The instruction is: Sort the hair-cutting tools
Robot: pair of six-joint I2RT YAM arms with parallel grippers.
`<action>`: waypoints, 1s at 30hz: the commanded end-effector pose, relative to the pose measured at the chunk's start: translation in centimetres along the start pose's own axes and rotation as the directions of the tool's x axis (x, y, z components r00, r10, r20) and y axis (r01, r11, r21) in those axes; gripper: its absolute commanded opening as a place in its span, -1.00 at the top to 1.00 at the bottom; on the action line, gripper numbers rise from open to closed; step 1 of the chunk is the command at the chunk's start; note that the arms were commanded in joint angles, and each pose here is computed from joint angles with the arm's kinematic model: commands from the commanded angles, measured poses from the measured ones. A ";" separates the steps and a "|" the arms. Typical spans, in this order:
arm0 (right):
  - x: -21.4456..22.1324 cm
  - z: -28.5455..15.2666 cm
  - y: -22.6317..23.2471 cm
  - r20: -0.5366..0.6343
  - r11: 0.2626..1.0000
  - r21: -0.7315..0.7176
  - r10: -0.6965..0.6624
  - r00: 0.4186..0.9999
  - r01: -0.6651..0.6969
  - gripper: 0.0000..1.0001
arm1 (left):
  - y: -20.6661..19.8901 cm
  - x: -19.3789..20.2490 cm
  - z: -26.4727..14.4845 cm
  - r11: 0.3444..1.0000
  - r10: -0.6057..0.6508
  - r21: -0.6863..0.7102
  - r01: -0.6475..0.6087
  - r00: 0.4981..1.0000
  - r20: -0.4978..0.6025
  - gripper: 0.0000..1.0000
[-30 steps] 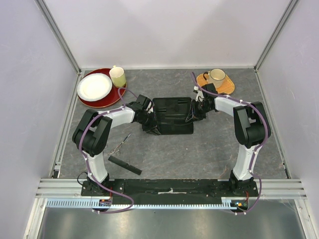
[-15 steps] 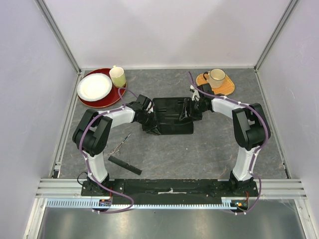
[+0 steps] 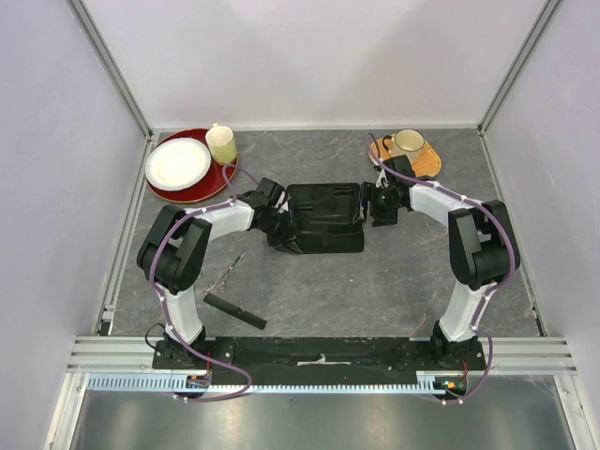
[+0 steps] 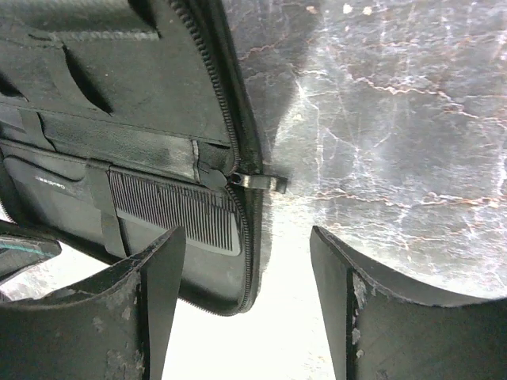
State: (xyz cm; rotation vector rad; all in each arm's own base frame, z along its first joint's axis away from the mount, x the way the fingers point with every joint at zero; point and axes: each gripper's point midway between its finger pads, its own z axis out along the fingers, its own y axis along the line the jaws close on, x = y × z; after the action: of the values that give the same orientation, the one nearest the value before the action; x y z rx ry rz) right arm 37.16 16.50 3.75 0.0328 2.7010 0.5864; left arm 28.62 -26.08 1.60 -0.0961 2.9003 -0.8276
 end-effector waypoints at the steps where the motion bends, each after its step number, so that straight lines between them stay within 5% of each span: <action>1: -0.8 -2.0 0.6 0.044 0.999 -0.003 -0.041 0.998 0.041 -0.42 | 4.7 -0.5 3.1 0.985 0.005 -0.171 0.003 0.999 0.046 0.49; 7: -1.3 -2.7 1.0 0.069 0.999 -0.013 -0.052 0.996 0.053 -0.25 | 4.4 -0.7 3.0 0.987 0.011 -0.160 -0.002 0.999 0.053 0.49; 14: -0.5 -1.7 2.3 0.050 0.995 -0.050 -0.080 0.996 0.083 0.20 | 4.0 -1.0 2.7 0.988 0.015 -0.153 -0.005 0.998 0.066 0.49; 30: 2.0 1.9 1.1 -0.036 0.996 0.065 -0.064 0.997 0.066 0.29 | 3.8 -1.3 2.6 0.989 0.020 -0.150 -0.009 0.997 0.073 0.49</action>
State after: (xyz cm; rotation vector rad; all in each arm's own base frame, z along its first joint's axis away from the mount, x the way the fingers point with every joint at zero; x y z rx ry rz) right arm 36.12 18.46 2.92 -0.0397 2.7179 0.5347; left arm 28.64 -26.08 1.64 -0.0968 2.8998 -0.8269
